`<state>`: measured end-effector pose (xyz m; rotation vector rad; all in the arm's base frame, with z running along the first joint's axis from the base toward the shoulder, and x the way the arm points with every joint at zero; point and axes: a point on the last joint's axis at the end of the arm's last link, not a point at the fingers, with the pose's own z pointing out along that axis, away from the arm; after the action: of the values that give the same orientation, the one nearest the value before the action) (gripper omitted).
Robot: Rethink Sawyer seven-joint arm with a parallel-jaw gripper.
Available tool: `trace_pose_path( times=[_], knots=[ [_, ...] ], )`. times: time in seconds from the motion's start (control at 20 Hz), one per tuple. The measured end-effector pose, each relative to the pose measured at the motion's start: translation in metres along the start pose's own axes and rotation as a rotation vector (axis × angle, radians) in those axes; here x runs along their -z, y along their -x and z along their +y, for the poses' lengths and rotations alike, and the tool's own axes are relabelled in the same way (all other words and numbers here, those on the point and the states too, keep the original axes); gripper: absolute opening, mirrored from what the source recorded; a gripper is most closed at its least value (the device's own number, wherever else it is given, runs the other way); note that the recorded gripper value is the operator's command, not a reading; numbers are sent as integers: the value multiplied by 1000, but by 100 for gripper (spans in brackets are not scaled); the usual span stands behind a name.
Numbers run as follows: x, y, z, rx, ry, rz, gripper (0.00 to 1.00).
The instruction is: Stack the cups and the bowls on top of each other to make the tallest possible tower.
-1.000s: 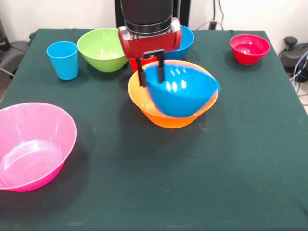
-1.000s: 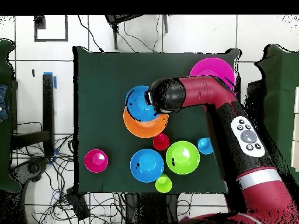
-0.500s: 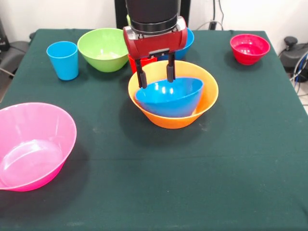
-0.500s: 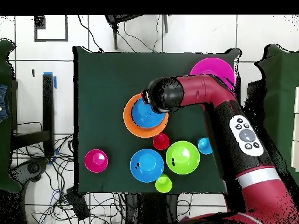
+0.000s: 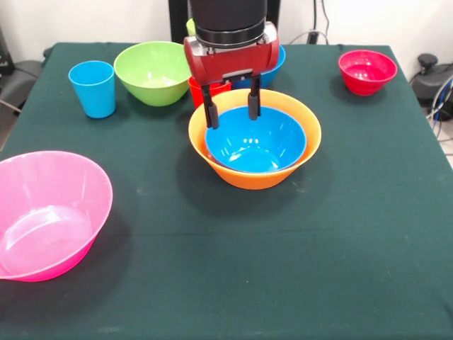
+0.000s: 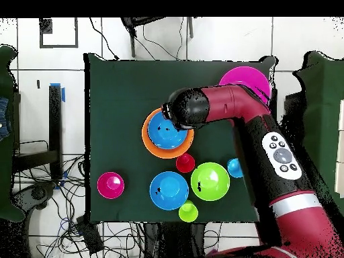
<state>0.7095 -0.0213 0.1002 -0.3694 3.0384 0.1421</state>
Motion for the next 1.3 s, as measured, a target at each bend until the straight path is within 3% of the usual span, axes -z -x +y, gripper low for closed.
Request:
trace_pose_path(
  times=[0.4,0.6,0.9,1.05,1.3],
  knots=[
    [6,7,21,36,-10,4,100],
    [13,7,25,45,-16,33,100],
    [26,15,11,19,-26,76,100],
    [29,20,6,10,-30,75,100],
    [36,38,-5,-8,-39,39,100]
  ],
)
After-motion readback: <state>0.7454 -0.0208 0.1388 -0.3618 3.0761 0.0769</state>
